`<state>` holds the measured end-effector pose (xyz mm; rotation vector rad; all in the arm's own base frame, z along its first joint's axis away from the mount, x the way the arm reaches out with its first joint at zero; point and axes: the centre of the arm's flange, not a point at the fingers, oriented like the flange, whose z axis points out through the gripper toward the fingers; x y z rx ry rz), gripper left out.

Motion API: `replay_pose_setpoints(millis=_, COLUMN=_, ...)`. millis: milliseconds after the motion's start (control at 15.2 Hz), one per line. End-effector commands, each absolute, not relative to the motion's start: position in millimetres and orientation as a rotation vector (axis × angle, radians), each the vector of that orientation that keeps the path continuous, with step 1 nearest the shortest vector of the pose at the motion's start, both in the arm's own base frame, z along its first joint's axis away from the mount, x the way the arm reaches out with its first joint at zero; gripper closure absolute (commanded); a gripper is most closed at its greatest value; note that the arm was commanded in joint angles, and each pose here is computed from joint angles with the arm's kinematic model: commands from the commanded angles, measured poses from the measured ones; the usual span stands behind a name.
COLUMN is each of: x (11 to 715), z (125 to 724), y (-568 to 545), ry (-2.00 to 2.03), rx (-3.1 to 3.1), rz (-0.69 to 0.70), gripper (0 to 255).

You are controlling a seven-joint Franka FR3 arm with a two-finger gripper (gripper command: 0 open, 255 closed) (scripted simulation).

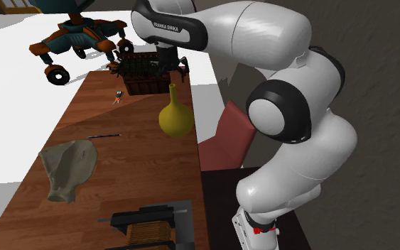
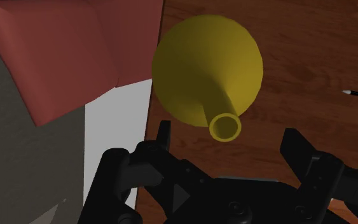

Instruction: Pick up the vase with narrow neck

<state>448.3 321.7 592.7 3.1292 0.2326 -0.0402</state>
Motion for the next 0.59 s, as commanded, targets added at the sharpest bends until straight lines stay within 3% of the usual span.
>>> replay_pose_setpoints(millis=0, x=449, z=582, y=322, ry=0.232, rx=3.130, rz=-0.039, gripper=0)
replay_pose_setpoints(millis=330, x=449, z=563, y=322, ry=0.232, rx=3.130, rz=-0.039, gripper=0)
replay_pose_setpoints(millis=396, x=449, z=563, y=322, ry=0.232, rx=3.130, rz=-0.039, gripper=255)
replay_pose_setpoints(millis=528, x=449, z=563, y=322, ry=0.232, rx=3.130, rz=-0.039, gripper=255)
